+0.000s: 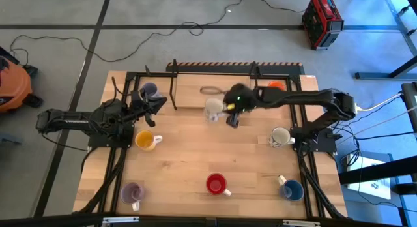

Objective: Place coffee mugs
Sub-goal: Put the top blue patterned mug on the shelf

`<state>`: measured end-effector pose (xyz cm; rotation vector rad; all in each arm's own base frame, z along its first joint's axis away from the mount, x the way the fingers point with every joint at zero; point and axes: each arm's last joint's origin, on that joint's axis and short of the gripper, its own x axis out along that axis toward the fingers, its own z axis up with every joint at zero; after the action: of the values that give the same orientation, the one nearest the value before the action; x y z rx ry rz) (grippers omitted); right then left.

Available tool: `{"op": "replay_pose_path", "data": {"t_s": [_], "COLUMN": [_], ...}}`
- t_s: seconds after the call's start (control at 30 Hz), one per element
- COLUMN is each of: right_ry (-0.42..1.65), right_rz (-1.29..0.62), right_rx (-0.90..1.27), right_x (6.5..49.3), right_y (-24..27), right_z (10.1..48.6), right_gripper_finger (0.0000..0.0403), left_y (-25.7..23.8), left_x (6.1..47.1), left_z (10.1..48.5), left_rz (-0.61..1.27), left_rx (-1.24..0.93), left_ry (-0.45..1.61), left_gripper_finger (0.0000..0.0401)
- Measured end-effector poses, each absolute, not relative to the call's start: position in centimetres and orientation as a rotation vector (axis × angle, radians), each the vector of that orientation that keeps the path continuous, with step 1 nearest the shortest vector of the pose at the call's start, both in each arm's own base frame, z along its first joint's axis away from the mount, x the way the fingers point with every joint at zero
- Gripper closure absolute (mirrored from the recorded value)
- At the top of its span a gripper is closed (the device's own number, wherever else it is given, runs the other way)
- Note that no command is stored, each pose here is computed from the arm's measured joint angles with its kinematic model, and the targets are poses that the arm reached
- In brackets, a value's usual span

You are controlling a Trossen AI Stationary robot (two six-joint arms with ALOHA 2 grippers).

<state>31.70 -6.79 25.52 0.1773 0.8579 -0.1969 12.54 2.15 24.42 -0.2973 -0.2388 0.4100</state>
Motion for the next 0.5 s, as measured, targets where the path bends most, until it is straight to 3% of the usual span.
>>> {"op": "replay_pose_path", "data": {"t_s": [0.5], "right_ry": [1.023], "right_rz": [-0.191], "right_rx": [0.147], "right_x": [34.5], "right_y": [-4.4], "right_z": [19.9], "right_gripper_finger": [0.0359], "left_y": [2.1], "left_x": [13.2], "left_z": [23.9], "left_rz": [0.391], "left_rx": [-0.289], "left_ry": [-0.186], "left_gripper_finger": [0.0385]}}
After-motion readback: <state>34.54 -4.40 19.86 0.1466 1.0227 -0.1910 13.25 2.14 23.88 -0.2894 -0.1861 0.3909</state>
